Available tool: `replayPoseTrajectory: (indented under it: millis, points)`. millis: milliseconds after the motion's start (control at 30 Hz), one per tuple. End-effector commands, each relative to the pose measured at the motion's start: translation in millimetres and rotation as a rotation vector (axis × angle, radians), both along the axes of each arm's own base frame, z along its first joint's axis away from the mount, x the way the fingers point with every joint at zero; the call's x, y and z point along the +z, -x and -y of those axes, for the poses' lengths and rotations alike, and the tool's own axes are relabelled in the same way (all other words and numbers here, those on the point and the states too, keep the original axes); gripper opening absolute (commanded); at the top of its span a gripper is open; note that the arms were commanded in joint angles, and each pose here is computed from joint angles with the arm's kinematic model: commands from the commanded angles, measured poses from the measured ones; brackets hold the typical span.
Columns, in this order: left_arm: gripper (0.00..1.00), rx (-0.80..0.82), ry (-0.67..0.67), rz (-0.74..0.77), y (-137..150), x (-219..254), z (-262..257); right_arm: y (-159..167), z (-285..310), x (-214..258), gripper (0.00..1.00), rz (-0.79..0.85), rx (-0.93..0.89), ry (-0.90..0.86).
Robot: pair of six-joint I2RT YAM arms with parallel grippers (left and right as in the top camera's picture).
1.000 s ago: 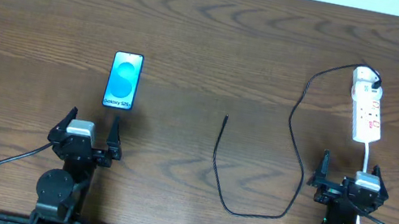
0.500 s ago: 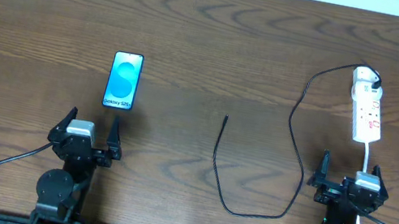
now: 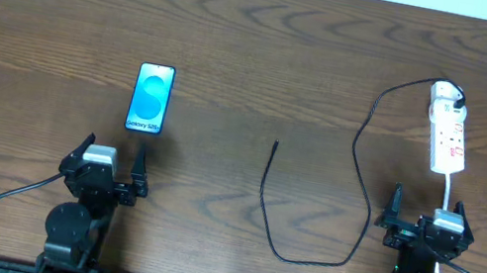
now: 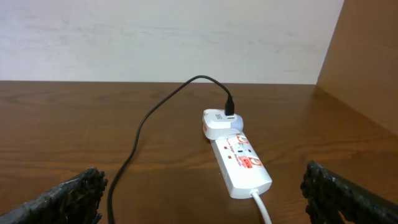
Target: Plug charger to phone and switch on socket
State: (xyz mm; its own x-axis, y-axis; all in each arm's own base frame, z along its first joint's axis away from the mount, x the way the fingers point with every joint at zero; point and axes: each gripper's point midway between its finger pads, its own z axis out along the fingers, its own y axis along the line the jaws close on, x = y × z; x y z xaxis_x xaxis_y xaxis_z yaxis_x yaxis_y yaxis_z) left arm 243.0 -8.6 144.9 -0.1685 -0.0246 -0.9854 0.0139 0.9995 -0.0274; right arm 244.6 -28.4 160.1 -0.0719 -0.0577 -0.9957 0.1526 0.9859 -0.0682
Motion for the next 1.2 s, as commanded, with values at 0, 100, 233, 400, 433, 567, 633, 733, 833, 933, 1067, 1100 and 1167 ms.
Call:
replayPoseTrajectory:
  millis: [0, 100, 233, 400, 433, 567, 633, 733, 833, 933, 1067, 1100, 1167]
  points:
    - [0.88, 0.015, -0.008, -0.064, 1, -13, -3, 0, -2, 0, 0.99, -0.001, 0.008, 0.009]
    - [0.88, 0.015, -0.008, -0.069, 0, -7, -3, 0, -2, 0, 0.99, -0.001, 0.008, 0.009]
    - [0.89, 0.016, -0.007, -0.046, -1, 14, -3, 0, -2, 0, 0.99, -0.001, 0.008, 0.009]
    - [0.89, 0.015, -0.004, -0.023, -3, 40, -2, 0, -2, 0, 0.99, -0.001, 0.008, 0.009]
    - [0.88, 0.015, -0.004, -0.022, -4, 45, -2, 0, -2, 0, 0.99, -0.001, 0.008, 0.009]
    - [0.89, 0.012, -0.004, -0.031, -8, 58, -1, 0, -2, 0, 0.99, -0.001, 0.008, 0.009]
    - [0.89, -0.004, -0.002, -0.041, -10, 64, 2, 0, -2, 0, 0.99, -0.001, 0.008, 0.009]
    - [0.89, -0.022, 0.000, -0.062, -14, 73, 5, 0, -2, 0, 0.99, -0.001, 0.008, 0.009]
    - [0.89, -0.022, -0.003, -0.104, -17, 78, 5, 0, -2, 0, 0.99, -0.001, 0.008, 0.009]
    - [0.88, -0.029, -0.004, -0.155, -20, 81, 7, 0, -2, 0, 0.99, -0.001, 0.008, 0.009]
    - [0.89, -0.044, -0.004, -0.217, -26, 89, 10, 0, -2, 0, 0.99, -0.001, 0.008, 0.009]
    - [0.89, -0.044, -0.005, -0.228, -28, 91, 10, 0, -2, 0, 0.99, -0.001, 0.008, 0.009]
    - [0.89, -0.045, -0.005, -0.252, -32, 96, 11, 0, -2, 0, 0.99, -0.001, 0.008, 0.009]
